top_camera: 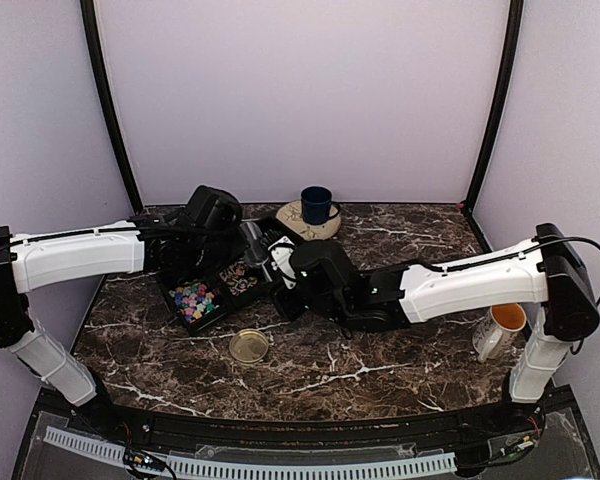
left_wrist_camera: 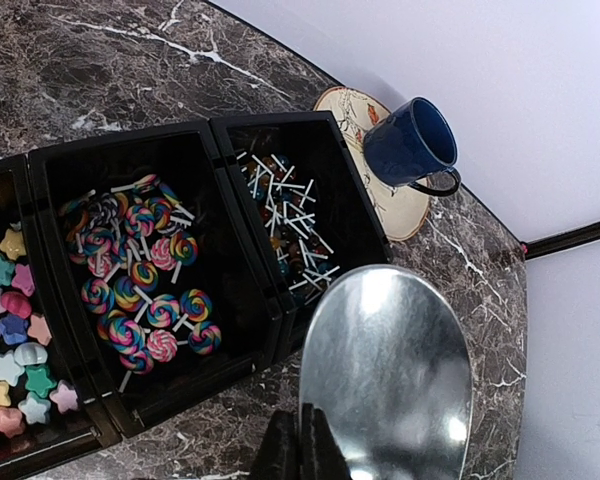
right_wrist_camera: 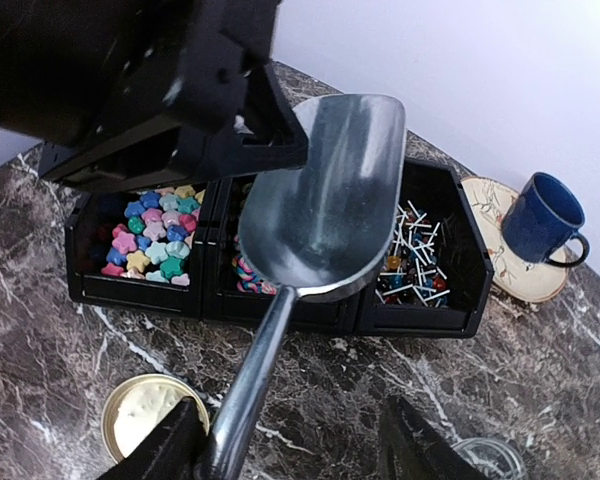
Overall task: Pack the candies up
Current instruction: Pass from the left arm to the right
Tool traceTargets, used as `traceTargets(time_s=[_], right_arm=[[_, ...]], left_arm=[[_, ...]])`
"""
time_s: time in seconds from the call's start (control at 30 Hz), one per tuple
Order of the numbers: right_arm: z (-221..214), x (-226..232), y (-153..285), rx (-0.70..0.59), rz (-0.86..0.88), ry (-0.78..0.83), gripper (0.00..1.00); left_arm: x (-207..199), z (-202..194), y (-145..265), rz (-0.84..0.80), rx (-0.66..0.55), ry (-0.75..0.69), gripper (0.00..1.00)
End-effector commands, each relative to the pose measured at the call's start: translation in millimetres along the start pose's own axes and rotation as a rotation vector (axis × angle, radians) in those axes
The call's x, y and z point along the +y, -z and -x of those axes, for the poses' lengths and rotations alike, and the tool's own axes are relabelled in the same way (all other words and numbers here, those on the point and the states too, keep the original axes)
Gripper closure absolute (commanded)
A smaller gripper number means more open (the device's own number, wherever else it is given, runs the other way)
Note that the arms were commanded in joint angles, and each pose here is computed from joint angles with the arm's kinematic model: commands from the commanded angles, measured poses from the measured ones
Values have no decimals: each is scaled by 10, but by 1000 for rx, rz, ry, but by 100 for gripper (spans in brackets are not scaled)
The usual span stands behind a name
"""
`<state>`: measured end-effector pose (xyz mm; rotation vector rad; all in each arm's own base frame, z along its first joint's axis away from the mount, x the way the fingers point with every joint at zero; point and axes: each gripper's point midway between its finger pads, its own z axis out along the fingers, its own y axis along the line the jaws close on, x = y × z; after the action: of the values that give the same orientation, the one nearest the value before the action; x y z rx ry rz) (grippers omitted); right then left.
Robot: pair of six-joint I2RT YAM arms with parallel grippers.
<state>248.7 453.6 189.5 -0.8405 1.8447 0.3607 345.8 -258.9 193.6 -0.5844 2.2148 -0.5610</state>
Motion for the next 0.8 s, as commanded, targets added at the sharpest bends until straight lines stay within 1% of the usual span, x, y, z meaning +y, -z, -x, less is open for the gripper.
traceTargets(time_s=[0.0, 0.1, 0.23, 0.53, 0.63, 0.7, 0.77], right_arm=[[165, -7, -1, -62, -37, -24, 46], [157, -16, -17, -61, -51, -14, 53], [146, -5, -31, -60, -62, 5, 58], [156, 17, -80, -66, -84, 28, 57], [172, 19, -87, -71, -86, 32, 60], [177, 26, -93, -73, -84, 34, 69], [173, 35, -103, -72, -82, 36, 85]], left_arm=[[-77, -9, 43, -27, 4, 8, 100], [-81, -31, 37, -28, 10, 9, 100], [-75, -71, 23, -25, 21, 10, 99], [-78, -161, -11, -31, 50, 17, 99], [-76, -182, -14, -33, 56, 16, 99], [-71, -190, -18, -34, 57, 15, 99], [-71, -186, -15, -37, 55, 17, 99]])
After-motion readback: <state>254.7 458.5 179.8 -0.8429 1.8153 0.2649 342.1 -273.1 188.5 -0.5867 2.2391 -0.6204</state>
